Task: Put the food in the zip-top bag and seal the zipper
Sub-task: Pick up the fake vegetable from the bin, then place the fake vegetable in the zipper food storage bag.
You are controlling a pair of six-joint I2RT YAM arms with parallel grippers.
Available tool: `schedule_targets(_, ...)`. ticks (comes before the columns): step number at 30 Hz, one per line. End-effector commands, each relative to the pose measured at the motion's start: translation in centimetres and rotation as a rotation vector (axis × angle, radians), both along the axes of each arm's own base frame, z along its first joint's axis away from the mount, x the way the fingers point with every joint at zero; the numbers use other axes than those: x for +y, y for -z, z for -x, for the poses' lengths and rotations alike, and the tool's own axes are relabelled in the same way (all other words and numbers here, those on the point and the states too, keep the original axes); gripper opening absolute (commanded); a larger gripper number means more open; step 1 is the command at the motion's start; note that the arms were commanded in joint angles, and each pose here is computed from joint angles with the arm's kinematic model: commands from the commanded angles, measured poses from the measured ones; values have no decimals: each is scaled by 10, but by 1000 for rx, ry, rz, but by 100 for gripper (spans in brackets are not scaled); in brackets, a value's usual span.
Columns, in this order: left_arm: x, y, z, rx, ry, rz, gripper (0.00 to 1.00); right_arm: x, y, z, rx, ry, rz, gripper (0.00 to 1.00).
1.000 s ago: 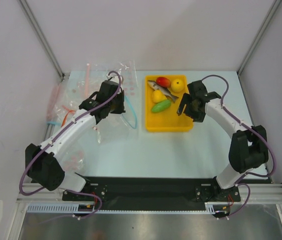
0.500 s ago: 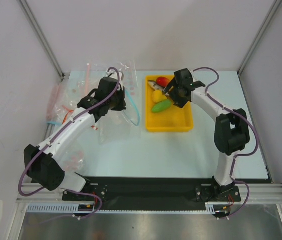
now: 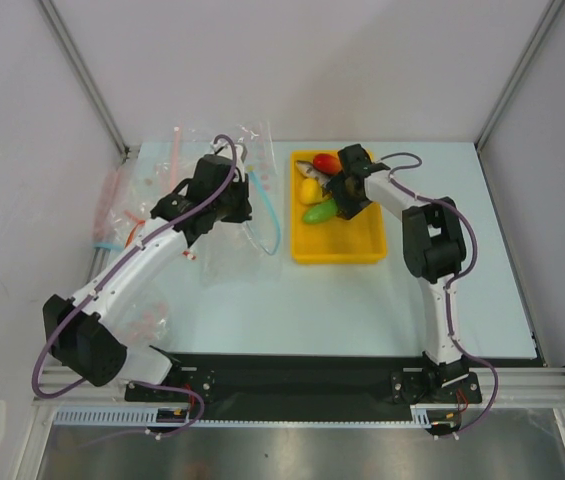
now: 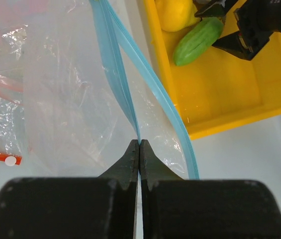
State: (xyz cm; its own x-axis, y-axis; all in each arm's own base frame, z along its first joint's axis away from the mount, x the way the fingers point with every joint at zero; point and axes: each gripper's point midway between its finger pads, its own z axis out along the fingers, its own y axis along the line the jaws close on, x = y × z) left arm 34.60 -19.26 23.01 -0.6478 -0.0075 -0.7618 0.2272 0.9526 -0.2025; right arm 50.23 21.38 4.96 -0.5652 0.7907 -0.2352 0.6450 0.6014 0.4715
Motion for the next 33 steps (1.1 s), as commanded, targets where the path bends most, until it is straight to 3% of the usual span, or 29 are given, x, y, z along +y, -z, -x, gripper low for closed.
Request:
schedule_targets(1, 2, -19, 4, -53, -10, 35, 0, 3, -5, -16, -19, 21, -5, 73)
schedule_targets(6, 4, -20, 1, -64, -16, 21, 0, -2, -4, -8, -8, 34, 12, 48)
schedule_targets(10, 1, -17, -4, -61, 4, -6, 0, -10, -33, -9, -83, -2, 54, 33)
schedule_targets(17, -12, -25, -19, -61, 42, -8, 0, -1, -98, 2, -263, -207, 65, 27)
schedule_targets(25, -35, -28, -25, -18, 67, 80, 0, 40, -222, 29, -621, -421, 111, 26)
schedule_targets(27, -40, -24, -24, 5, 79, 104, 0, 50, -245, 39, -689, -460, 111, 20)
schedule_targets(33, -50, -34, -23, -2, 109, 151, 0, 70, -269, 58, -772, -523, 172, 21)
